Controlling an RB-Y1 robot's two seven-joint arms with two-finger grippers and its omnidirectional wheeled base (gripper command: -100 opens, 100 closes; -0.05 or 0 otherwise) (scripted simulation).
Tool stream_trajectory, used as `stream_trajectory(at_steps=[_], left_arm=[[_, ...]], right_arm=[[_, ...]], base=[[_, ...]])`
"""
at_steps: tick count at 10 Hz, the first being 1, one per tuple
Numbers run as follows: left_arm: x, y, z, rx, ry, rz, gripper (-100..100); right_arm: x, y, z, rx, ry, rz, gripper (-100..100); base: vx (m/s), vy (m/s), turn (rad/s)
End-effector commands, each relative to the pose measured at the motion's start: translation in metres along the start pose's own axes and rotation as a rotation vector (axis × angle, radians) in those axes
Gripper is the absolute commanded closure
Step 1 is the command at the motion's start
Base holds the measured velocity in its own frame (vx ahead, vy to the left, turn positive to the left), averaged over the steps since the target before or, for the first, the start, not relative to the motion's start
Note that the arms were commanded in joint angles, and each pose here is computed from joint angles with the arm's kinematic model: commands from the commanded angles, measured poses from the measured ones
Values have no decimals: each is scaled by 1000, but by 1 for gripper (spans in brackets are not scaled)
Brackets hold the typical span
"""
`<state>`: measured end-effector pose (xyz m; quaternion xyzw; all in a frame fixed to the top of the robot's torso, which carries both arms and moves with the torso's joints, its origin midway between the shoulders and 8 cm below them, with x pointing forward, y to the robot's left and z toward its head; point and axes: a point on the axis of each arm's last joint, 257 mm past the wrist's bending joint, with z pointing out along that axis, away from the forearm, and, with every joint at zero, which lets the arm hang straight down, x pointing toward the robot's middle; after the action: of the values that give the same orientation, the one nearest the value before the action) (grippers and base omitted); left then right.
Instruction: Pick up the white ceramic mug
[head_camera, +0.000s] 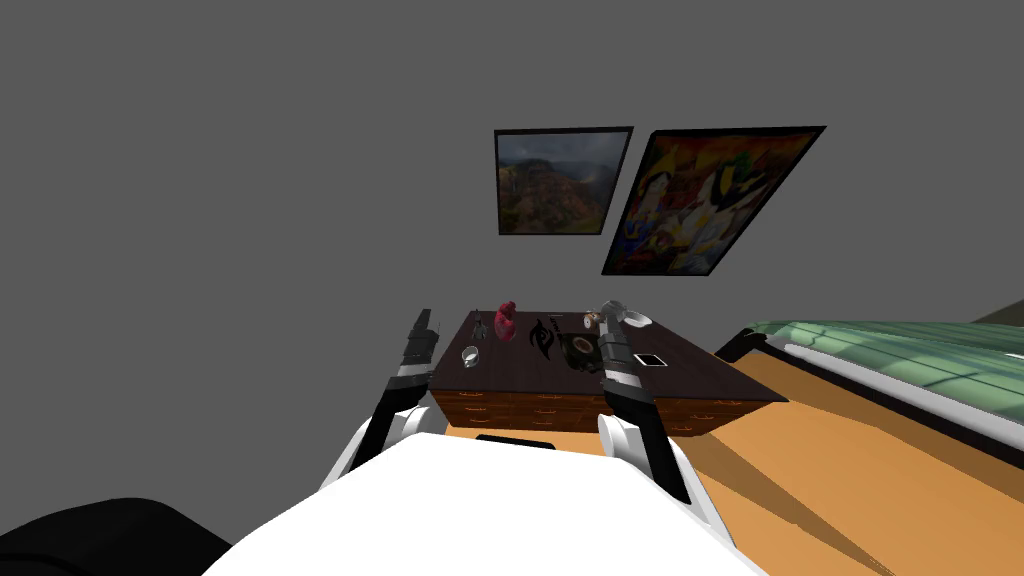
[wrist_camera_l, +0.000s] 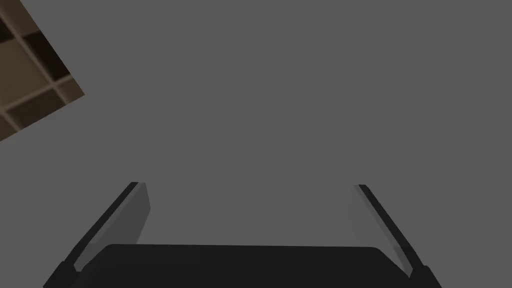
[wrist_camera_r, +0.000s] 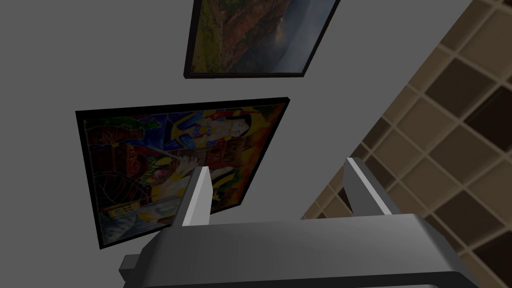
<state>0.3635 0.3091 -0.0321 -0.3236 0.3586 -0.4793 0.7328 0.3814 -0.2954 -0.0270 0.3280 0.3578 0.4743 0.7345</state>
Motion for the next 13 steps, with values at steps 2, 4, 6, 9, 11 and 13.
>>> stream_trajectory(at_steps=[2,4,6,9,11,13], left_arm=[[10,21,1,-37,35,-3,-100],[18,43,1,-77,65,-7,-100],[28,72,1,-131,98,-11,-100],[38,104,0,-193,131,-13,-100],[42,123,-2,-232,148,-14,-100],[46,142,-4,-270,163,-13,-100]], right_arm=[[0,0,0,0,0,0,0],[0,0,0,0,0,0,0],[0,0,0,0,0,0,0],[0,0,0,0,0,0,0],[0,0,0,0,0,0,0],[0,0,0,0,0,0,0]], base=[[-21,-51,21],[-17,-82,24],[-19,-86,33],[-16,-78,21],[-11,-69,24],[-8,-60,15]])
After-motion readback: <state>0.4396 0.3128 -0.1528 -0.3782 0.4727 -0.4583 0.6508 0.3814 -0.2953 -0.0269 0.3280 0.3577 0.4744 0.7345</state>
